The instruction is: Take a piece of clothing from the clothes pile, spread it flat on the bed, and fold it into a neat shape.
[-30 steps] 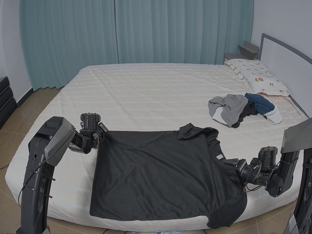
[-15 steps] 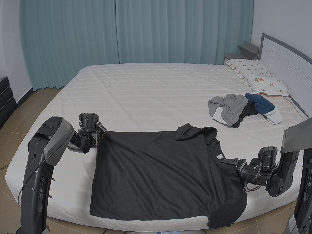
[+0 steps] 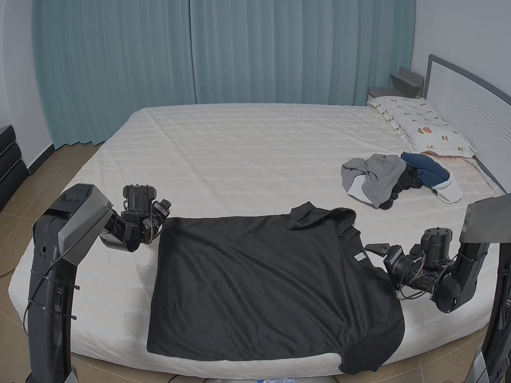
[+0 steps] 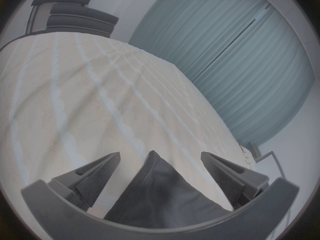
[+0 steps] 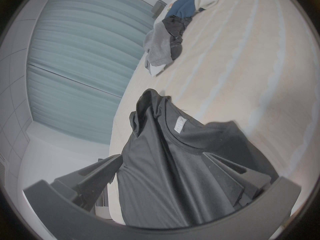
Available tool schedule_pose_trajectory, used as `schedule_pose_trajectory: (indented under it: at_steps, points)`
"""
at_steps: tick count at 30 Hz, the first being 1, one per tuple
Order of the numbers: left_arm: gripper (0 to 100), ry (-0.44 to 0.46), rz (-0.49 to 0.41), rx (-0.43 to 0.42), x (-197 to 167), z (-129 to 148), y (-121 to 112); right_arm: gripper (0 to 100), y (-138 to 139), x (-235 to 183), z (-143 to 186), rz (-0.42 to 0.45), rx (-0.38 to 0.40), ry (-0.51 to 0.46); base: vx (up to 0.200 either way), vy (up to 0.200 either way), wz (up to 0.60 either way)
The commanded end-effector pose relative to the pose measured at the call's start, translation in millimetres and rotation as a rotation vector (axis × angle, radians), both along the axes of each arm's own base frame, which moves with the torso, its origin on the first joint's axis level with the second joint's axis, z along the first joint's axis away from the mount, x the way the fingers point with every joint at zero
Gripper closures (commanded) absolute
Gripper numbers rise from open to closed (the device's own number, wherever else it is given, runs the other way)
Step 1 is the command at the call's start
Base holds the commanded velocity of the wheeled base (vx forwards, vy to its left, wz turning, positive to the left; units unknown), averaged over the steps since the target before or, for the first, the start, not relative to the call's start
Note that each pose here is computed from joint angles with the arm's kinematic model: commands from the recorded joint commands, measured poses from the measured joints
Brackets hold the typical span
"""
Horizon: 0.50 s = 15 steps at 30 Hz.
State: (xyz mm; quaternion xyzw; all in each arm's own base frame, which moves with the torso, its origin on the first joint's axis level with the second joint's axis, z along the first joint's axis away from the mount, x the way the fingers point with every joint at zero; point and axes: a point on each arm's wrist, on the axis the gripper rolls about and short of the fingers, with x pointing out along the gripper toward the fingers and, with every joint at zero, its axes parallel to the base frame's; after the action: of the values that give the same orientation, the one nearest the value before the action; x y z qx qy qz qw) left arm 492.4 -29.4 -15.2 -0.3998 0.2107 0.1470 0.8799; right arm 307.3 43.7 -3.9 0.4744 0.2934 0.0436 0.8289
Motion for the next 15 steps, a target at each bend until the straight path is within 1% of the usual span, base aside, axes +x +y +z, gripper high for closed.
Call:
schedule_pose_trajectory:
  at_steps: [1, 2, 4, 5, 6, 8, 9, 11, 12, 15]
  points:
    - [0, -0.017, -0.013, -0.06, -12, 25, 10, 0, 9, 27, 4, -0.018, -0.03, -0.029, 0.0, 0.0, 0.0]
    - [0, -0.006, -0.022, -0.072, -14, 23, 12, 0, 12, 37, 9, -0.006, -0.047, -0.035, 0.0, 0.0, 0.0]
    - [0, 0.01, -0.027, -0.081, -16, 18, 12, 0, 16, 55, 16, 0.019, -0.106, -0.05, 0.0, 0.0, 0.0]
    - [0, 0.01, -0.027, -0.081, -16, 18, 12, 0, 16, 55, 16, 0.019, -0.106, -0.05, 0.0, 0.0, 0.0]
    - [0, 0.014, -0.027, -0.08, -16, 15, 12, 0, 18, 71, 24, 0.027, -0.166, -0.068, 0.0, 0.0, 0.0]
    - [0, 0.014, -0.027, -0.08, -16, 15, 12, 0, 18, 71, 24, 0.027, -0.166, -0.068, 0.0, 0.0, 0.0]
    - [0, 0.017, -0.028, -0.078, -16, 14, 11, 0, 23, 90, 37, 0.02, -0.233, -0.077, 0.0, 0.0, 0.0]
    - [0, 0.016, -0.028, -0.076, -16, 15, 11, 0, 28, 99, 43, 0.033, -0.245, -0.087, 0.0, 0.0, 0.0]
    - [0, 0.017, -0.028, -0.074, -16, 13, 11, 0, 31, 112, 49, 0.049, -0.27, -0.097, 0.0, 0.0, 0.0]
    - [0, 0.025, -0.028, -0.074, -16, 11, 11, 0, 38, 135, 34, 0.077, -0.327, -0.078, 0.0, 0.0, 0.0]
